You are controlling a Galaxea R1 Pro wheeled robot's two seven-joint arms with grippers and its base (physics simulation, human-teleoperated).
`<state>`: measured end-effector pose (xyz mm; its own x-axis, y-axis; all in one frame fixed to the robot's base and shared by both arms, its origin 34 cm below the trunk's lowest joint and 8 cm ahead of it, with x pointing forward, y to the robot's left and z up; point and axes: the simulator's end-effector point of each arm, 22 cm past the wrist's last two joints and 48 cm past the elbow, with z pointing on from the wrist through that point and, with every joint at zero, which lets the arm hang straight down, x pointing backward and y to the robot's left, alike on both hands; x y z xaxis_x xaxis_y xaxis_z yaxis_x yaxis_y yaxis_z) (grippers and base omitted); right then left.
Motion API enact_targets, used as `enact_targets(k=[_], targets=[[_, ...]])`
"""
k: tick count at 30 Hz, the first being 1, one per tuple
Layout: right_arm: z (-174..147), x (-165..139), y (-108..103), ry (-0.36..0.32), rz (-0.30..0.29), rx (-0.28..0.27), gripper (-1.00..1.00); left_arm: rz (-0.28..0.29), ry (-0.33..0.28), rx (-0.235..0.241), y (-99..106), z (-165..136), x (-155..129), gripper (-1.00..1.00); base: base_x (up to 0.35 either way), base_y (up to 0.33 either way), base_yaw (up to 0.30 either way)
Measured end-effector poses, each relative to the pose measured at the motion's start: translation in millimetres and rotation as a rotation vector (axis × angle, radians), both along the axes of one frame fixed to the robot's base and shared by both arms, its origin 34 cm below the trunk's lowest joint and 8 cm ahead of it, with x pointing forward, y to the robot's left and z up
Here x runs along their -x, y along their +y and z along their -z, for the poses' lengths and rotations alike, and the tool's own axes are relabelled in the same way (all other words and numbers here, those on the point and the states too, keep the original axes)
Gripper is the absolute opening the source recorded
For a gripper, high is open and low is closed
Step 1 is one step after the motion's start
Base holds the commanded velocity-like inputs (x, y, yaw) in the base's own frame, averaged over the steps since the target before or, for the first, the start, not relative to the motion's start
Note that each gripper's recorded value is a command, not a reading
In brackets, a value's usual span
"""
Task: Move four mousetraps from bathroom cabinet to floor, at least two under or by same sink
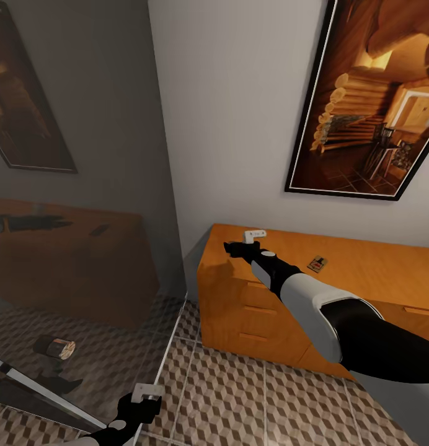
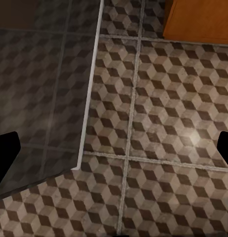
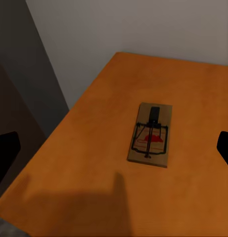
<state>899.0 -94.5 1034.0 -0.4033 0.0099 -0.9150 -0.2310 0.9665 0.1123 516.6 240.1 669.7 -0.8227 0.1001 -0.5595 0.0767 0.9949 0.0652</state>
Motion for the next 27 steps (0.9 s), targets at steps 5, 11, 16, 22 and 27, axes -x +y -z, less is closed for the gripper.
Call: enact_targets(k=[5, 11, 16, 22, 27], targets=[[2.9, 1.2, -1.3, 0.005, 0.004, 0.004, 1.0, 0.0, 0.0, 0.0, 0.0, 0.0, 0.2, 1.0, 0.05, -0.008, 0.0], [5.2, 2.2, -3.7, -0.013, 0.011, 0.004, 1.0, -0.001, 0.0, 0.0, 0.0, -0.1, 0.0, 1.0, 0.067, -0.065, 0.0], [3.9, 1.6, -4.4, -0.027, 0.014, 0.003, 1.0, -0.001, 0.0, 0.0, 0.0, 0.0, 0.0, 1.0, 0.018, -0.039, 0.0], [4.2, 1.8, -4.5, -0.03, 0.014, 0.003, 1.0, -0.001, -0.001, 0.0, 0.0, -0.1, -0.1, 1.0, 0.005, -0.012, 0.0], [6.4, 3.0, -4.5, -0.028, 0.015, 0.002, 1.0, 0.0, 0.0, 0.0, 0.0, 0.0, 0.0, 1.0, 0.001, -0.051, 0.0]])
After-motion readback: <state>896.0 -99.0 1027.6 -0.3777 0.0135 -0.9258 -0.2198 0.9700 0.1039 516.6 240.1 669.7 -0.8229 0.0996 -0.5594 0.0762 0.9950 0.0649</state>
